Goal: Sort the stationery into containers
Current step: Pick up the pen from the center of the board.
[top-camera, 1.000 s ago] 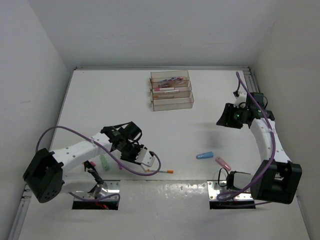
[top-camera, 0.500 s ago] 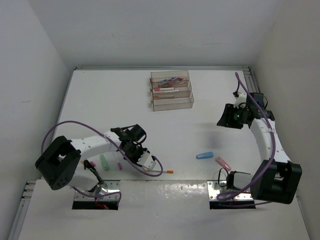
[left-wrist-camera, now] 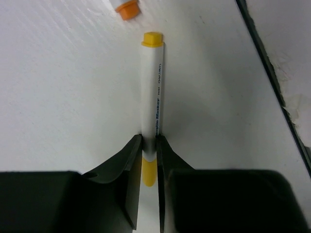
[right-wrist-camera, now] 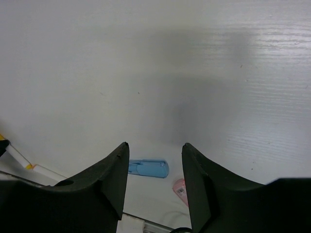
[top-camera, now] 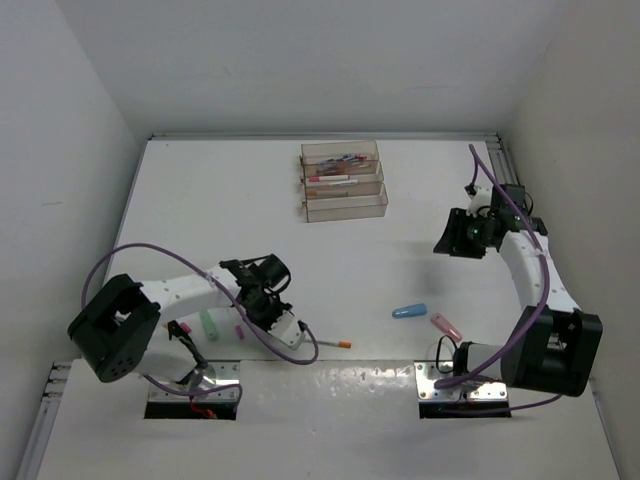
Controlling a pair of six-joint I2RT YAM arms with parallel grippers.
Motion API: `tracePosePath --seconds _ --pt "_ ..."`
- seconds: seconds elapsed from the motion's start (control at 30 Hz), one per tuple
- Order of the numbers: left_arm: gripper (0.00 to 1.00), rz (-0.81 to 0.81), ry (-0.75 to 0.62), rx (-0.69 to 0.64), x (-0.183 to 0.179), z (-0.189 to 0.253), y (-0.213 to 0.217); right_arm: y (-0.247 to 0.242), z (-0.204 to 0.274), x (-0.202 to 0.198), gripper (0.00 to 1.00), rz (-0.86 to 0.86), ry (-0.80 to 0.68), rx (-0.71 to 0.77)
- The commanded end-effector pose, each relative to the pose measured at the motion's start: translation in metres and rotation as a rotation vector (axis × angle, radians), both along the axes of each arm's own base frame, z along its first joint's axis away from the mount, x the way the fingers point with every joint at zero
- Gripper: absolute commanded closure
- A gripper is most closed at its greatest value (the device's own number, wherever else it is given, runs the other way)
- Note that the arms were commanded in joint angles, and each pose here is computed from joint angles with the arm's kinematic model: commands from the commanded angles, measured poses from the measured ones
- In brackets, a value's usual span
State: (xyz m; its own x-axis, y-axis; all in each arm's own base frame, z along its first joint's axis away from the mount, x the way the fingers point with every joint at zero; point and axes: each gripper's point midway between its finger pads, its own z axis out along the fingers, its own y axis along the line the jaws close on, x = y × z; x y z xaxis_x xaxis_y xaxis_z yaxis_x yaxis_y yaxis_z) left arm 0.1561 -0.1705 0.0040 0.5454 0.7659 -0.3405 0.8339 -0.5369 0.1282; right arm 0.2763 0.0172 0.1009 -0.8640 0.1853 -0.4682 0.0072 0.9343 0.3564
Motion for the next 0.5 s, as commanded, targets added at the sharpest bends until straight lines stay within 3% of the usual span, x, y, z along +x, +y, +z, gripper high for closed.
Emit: tracePosePath --seconds 0.0,0.07,0.13,0.17,0.27,0.37,0.47 --pt "0.9 -0.056 -0.005 0.009 0.0 0.018 0.011 -0.002 0.017 0.017 0.53 0.019 -0.062 0.0" --pt "1.0 -0.082 -0.037 -0.033 0.004 0.047 0.008 -0.002 0.019 0.02 0.53 0.021 -0.064 -0.002" --pt "1.0 -0.059 -0.077 -0.084 0.018 0.073 -0.003 -0.003 0.018 0.022 0.53 0.023 -0.06 0.0" --pt "1.0 -0.036 -0.137 -0.163 0.038 0.109 -0.024 -0.002 0.017 0.022 0.53 0.023 -0.052 0.003" --pt "1.0 0.118 -0.116 -0.238 0.078 0.15 -0.056 -0.003 0.017 0.025 0.53 0.024 -0.051 0.004" --pt "1.0 0.34 -0.127 -0.315 0.169 0.2 -0.097 -0.005 0.024 0.034 0.53 0.05 -0.066 -0.012" --pt "1.0 0.491 -0.146 -0.358 0.226 0.222 -0.106 -0.009 0.03 0.04 0.53 0.078 -0.066 -0.037"
